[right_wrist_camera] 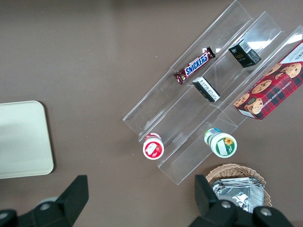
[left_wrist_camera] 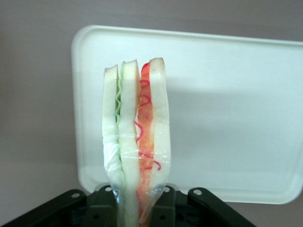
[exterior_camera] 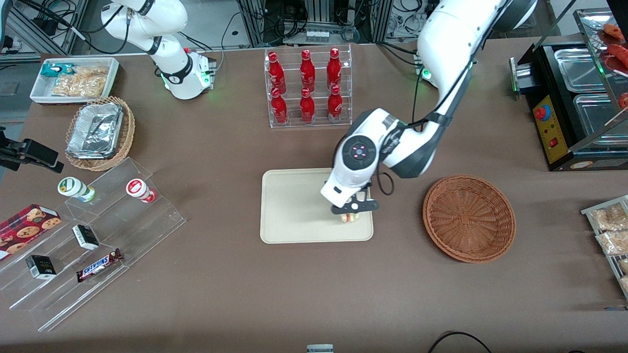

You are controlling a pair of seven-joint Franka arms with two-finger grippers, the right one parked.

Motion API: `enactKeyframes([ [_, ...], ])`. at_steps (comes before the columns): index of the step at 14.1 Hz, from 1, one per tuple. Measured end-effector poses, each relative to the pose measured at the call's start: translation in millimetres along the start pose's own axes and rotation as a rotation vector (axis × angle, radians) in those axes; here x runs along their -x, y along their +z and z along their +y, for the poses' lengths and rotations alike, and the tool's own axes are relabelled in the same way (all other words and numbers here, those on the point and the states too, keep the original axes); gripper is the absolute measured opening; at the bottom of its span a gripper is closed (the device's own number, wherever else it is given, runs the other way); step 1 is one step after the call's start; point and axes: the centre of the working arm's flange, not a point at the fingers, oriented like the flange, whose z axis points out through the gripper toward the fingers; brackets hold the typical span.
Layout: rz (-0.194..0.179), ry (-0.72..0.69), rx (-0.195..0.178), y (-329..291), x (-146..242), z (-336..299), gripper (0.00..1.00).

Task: Place sandwich from basket to tray
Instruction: 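Carry the sandwich with the left gripper over the cream tray, then lower the sandwich onto the tray and open the left gripper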

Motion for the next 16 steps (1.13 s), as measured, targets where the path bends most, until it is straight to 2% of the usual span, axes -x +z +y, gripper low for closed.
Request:
enactKeyframes([
  [5, 0.005, -0.021, 0.048, 36.3, -32.4, 32.3, 0.23],
  [8, -0.005, -0.027, 0.047, 52.9, -39.4, 34.1, 0.26],
  [12, -0.018, -0.010, 0.035, 64.7, -29.6, 43.1, 0.33],
  [13, -0.020, -0.006, 0.032, 67.0, -27.4, 45.0, 0.37],
  [14, -0.022, -0.005, 0.031, 68.8, -26.6, 45.7, 0.38],
  [16, -0.024, -0.006, 0.029, 71.5, -27.2, 45.0, 0.52],
])
